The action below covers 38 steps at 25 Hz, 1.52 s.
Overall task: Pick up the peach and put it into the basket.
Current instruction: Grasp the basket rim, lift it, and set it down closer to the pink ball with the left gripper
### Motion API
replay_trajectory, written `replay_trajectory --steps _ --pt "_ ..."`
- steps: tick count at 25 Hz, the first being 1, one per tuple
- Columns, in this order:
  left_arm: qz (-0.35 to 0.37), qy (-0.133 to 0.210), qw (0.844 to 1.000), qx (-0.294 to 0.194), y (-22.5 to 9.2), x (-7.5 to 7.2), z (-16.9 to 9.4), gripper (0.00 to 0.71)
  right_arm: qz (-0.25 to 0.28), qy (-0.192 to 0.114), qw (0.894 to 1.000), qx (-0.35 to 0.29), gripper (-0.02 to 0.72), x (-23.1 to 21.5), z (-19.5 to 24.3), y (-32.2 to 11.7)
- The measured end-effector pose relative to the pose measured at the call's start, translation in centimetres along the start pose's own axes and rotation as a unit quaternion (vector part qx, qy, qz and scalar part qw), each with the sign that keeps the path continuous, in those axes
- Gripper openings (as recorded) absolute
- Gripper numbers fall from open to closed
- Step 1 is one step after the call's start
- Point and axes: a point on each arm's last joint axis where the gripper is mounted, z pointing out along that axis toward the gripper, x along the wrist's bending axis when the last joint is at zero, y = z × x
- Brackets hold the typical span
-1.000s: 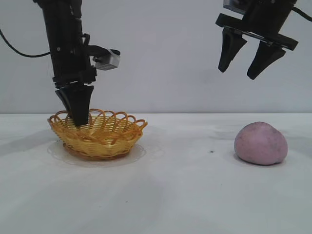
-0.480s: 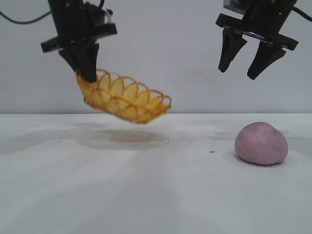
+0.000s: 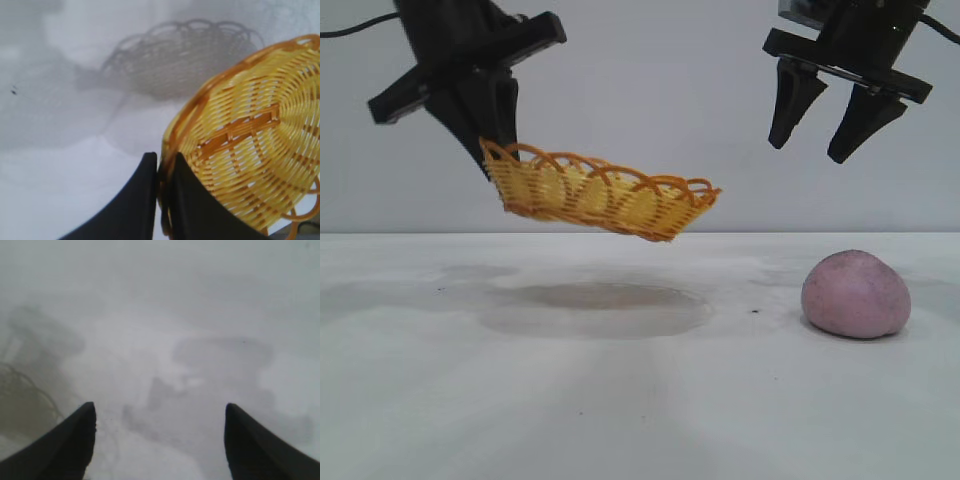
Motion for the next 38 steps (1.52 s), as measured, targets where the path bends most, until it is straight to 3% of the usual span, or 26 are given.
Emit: replay_trajectory --steps 5,13,22,23,25,33,38 --pt "-0.033 -0.037 0.999 -0.015 -2.1 0.3 3.0 0.000 0.000 0.000 1.000 0.000 0.467 0.0 0.0 0.0" --pt "-0.044 -0.030 0.998 -0.037 -2.6 1.2 4.2 0.000 0.000 -0.001 1.000 -0.003 0.467 0.0 0.0 0.1" --pt "-0.055 -0.026 0.998 -0.022 -2.7 2.0 5.9 0.000 0.000 -0.001 1.000 -0.004 0.467 0.0 0.0 0.1" --pt "-0.056 -0.027 0.998 -0.023 -2.7 2.0 5.9 0.067 0.000 -0.001 1.000 -0.004 0.467 0.0 0.0 0.1" --pt "-0.057 -0.027 0.998 -0.023 -2.7 1.9 5.9 0.067 0.000 -0.001 1.000 -0.004 0.467 0.0 0.0 0.1" --pt "-0.057 -0.029 0.998 -0.021 -2.8 1.9 5.9 0.428 0.000 -0.001 1.000 -0.004 0.467 0.0 0.0 0.1" --pt "-0.052 -0.033 0.998 -0.001 -3.2 1.7 5.6 0.438 0.000 -0.001 1.000 -0.003 0.467 0.0 0.0 0.1"
